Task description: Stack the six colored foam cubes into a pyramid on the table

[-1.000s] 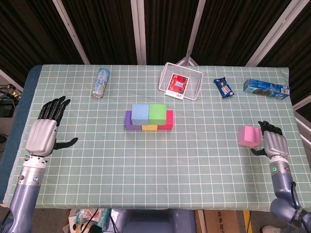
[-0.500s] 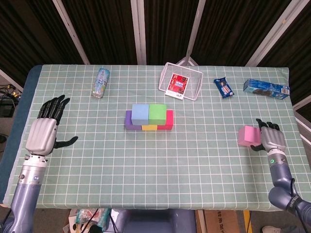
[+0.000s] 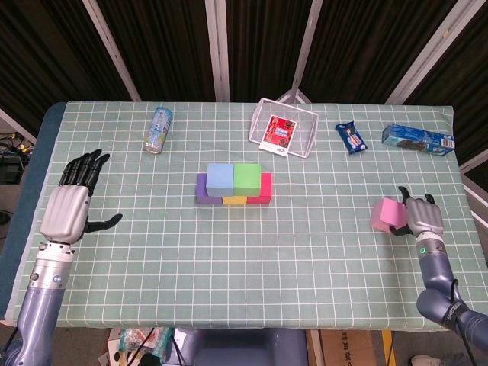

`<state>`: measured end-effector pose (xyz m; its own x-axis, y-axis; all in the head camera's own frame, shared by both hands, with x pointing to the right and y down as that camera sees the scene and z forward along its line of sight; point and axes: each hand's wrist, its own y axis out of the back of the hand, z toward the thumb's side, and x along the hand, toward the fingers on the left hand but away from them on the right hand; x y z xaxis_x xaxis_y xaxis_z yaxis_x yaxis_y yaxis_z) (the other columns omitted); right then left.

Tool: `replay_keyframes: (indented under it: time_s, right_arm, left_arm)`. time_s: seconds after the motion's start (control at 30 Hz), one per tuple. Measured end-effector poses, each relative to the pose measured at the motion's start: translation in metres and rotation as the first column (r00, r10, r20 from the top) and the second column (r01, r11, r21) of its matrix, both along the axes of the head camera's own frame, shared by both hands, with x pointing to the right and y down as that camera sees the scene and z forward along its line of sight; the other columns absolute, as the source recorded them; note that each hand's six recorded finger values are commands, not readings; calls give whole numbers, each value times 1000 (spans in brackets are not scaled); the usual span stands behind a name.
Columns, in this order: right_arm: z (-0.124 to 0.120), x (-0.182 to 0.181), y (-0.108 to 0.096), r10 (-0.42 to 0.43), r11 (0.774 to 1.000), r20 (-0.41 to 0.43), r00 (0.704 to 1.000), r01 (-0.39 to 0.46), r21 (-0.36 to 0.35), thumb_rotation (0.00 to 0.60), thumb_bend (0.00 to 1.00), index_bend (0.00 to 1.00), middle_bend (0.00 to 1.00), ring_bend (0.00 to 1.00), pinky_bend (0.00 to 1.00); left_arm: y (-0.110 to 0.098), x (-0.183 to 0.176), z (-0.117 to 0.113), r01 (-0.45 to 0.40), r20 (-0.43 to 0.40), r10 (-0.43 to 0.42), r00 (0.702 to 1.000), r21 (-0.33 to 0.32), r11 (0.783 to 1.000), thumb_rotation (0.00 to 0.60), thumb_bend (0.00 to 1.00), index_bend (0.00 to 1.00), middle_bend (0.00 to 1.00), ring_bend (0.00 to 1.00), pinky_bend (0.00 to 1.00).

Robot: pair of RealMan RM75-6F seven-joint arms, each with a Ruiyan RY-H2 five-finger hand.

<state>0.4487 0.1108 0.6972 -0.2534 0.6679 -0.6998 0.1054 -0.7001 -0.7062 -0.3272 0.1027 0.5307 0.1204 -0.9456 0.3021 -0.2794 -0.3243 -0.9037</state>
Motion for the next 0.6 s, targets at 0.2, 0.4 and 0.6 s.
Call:
replay_keyframes:
  time_s: [0.2,0.4,0.6]
  right_arm:
    - [-8,-10,-4,-30,999,27,999,29,25,600,320,126,405,305,0]
    - [-35,-31,-14,-91,994,74,993,86,74,600,320,126,405,305,0]
    - [-84,-63,-37,-203,970,108,973,185,156,600,321,126,405,305,0]
  left_arm:
    - [0,0,1,-1,1,1,1000,-4,1000,600,63,0,7,0,52]
    - [0,0,-1,-6,-4,6,1000,-6,1000,600,63,0,7,0,52]
    - [-1,2,-4,-9,-21,9,1000,-3,1000,600,63,0,7,0,52]
